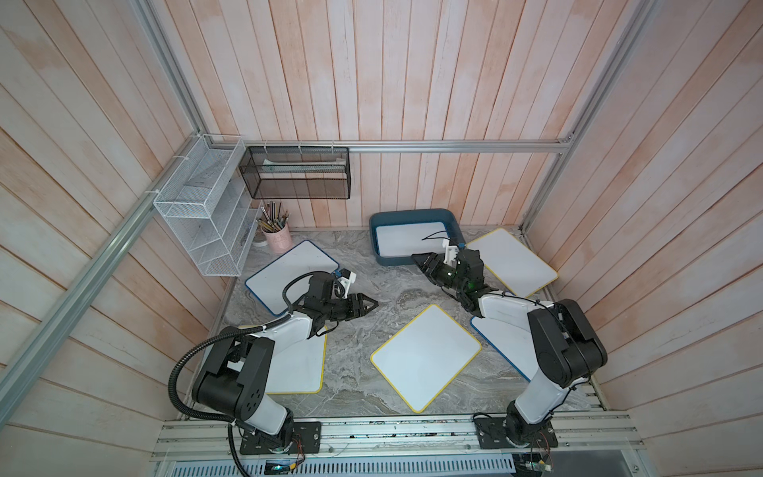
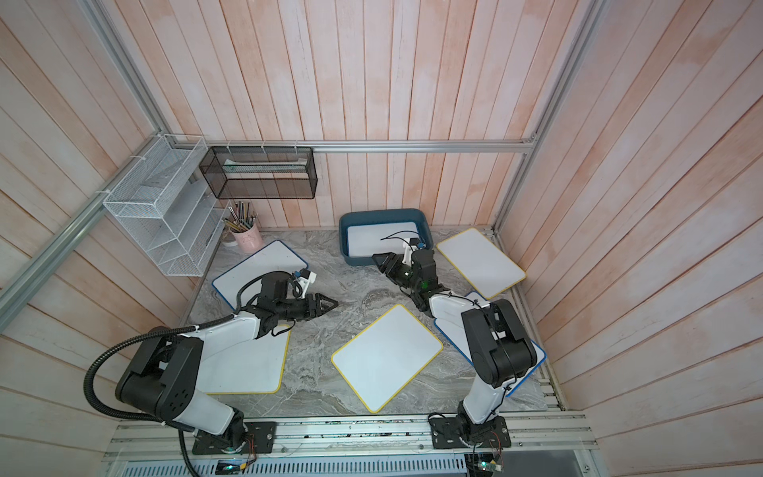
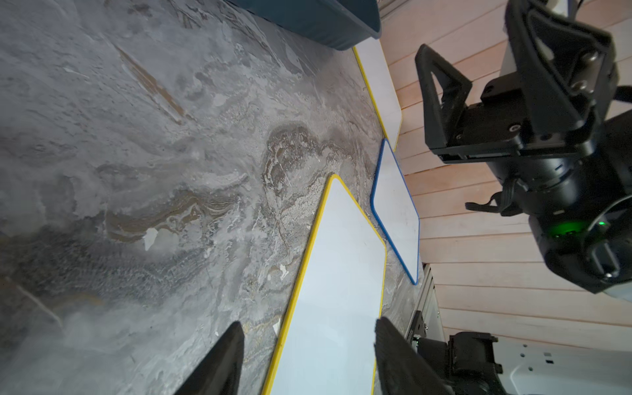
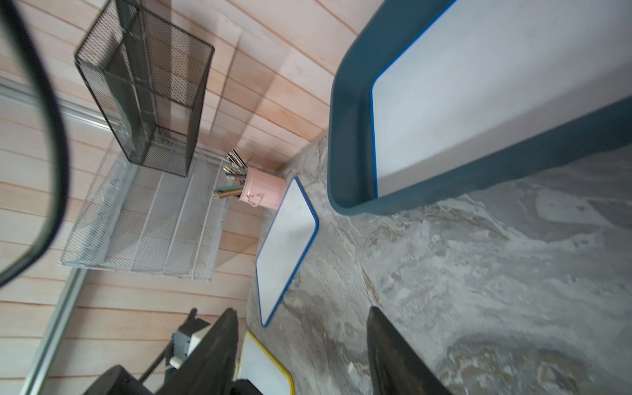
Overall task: Put the whiteboard into the storage box
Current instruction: Adjust the whiteboard at the center of the board.
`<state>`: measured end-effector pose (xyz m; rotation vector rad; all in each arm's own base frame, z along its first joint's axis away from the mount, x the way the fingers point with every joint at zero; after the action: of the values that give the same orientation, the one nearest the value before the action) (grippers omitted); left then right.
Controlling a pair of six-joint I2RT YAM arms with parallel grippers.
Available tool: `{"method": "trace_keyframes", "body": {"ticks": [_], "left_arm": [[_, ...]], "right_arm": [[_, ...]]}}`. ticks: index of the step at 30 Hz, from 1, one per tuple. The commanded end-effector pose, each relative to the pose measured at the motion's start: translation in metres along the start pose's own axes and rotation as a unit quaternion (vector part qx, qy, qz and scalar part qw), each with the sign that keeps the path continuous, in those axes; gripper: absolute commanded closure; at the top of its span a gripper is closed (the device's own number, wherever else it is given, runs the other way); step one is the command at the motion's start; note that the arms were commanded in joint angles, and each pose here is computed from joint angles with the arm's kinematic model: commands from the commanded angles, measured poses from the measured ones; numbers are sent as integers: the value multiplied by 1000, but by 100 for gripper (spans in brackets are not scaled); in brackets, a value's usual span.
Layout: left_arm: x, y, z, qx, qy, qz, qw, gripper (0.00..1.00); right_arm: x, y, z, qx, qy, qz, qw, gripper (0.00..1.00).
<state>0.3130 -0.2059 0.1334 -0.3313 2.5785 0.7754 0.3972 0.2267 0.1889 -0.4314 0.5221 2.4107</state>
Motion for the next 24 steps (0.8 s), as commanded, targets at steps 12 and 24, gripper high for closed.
{"method": "trace_keyframes", "body": {"ticks": [12, 24], "left_arm": [[20, -41, -10, -2, -101, 83, 991, 40], [18, -43, -13, -7, -119, 78, 990, 40]], "right_arm": [[86, 37, -16, 83, 31, 150, 985, 40], [146, 85, -34, 150, -2, 214, 965, 40]]}}
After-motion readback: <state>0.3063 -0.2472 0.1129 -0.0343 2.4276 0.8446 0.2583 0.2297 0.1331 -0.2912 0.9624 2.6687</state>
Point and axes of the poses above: each gripper's point midway between its finger pads, its own y axis back along the fingers, its own z axis along the line the jaws close on, x = y × z, the point moved 4 cm from there along y, back along the fingers, and after that the axes turned 1 degree about -y, right-handed, at the moved point
